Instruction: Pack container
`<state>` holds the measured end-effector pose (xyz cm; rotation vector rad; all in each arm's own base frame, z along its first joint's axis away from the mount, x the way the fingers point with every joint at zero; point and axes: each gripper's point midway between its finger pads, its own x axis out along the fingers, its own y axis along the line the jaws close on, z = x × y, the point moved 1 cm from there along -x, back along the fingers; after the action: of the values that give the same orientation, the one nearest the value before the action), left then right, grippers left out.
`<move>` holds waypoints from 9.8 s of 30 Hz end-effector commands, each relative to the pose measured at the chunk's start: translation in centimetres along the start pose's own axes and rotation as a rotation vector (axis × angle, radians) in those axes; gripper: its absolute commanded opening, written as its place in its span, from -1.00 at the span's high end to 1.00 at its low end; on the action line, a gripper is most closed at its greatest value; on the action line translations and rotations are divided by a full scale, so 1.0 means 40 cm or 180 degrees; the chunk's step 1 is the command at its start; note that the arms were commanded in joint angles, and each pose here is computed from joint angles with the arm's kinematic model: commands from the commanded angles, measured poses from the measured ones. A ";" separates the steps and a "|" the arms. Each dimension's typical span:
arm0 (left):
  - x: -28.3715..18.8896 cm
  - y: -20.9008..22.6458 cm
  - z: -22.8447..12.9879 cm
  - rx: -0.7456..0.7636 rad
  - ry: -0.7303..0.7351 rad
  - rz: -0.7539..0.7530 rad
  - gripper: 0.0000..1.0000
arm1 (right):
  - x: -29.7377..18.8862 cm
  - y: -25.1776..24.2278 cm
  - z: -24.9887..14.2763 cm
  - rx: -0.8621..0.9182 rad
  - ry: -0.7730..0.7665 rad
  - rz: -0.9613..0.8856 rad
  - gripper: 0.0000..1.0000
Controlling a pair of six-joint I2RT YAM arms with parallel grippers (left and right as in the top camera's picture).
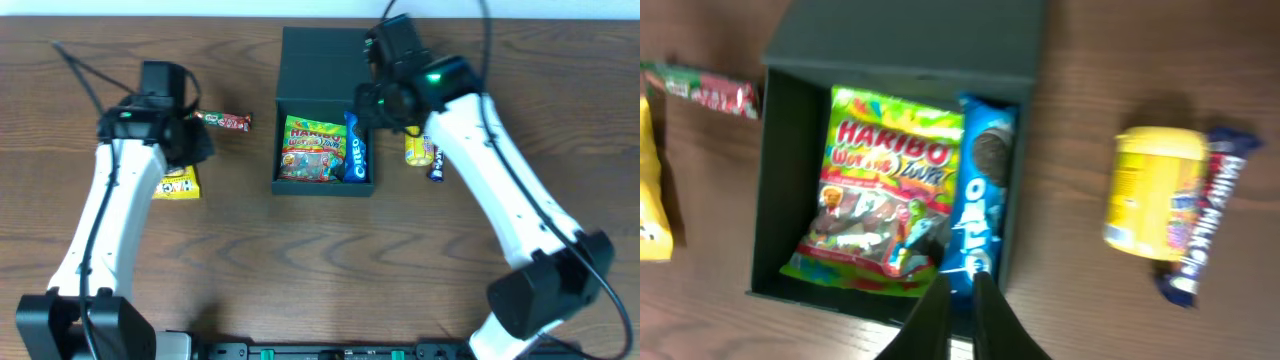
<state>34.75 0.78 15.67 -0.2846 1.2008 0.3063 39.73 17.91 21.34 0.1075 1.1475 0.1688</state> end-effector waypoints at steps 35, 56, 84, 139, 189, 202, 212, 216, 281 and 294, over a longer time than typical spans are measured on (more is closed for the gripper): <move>0.325 0.148 0.029 -0.0197 0.0352 0.0277 0.89 | -0.021 -0.106 0.014 0.0107 0.0084 -0.0045 -0.08; -0.054 -0.432 -0.055 0.1663 -0.0428 -0.1025 0.88 | -0.123 -0.326 0.050 0.0748 -0.0172 -0.0279 -0.09; -0.135 -0.452 -0.039 0.1134 -0.0465 -0.1220 -0.90 | -0.117 -0.305 0.028 0.0599 -0.0031 -0.0172 0.97; -0.249 -0.040 0.037 -0.0269 -0.0441 -0.1025 -0.90 | 0.349 0.345 -0.148 -0.1520 0.0675 0.1568 0.97; -0.251 -0.042 0.044 -0.0264 -0.0482 -0.1041 -0.90 | 0.373 -0.351 -0.055 -0.0207 0.1185 -0.0486 -0.30; -0.253 -0.045 0.052 -0.0261 -0.0528 -0.1057 -0.90 | 0.437 -0.340 -0.128 -0.0175 0.1526 -0.0516 -0.25; -0.254 -0.046 0.055 -0.0257 -0.0543 -0.1062 -0.90 | 0.447 -0.333 -0.127 -0.0161 0.1518 -0.0456 0.19; -0.254 -0.046 0.056 -0.0257 -0.0545 -0.1063 -0.90 | 0.420 -0.307 -0.097 -0.0132 0.1468 -0.0316 0.31; 0.229 -0.243 0.301 -0.1933 0.0497 -0.0692 -0.92 | 0.060 -0.106 0.050 0.0723 0.0724 -0.0024 -0.98; 0.303 -0.216 0.259 -0.2082 0.0763 -0.0391 -0.91 | 0.056 -0.126 0.035 0.0639 0.0783 -0.0165 -0.99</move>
<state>51.29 -3.20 8.54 -0.9778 1.2898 0.5200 42.12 13.86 18.56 0.2604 1.4286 0.0222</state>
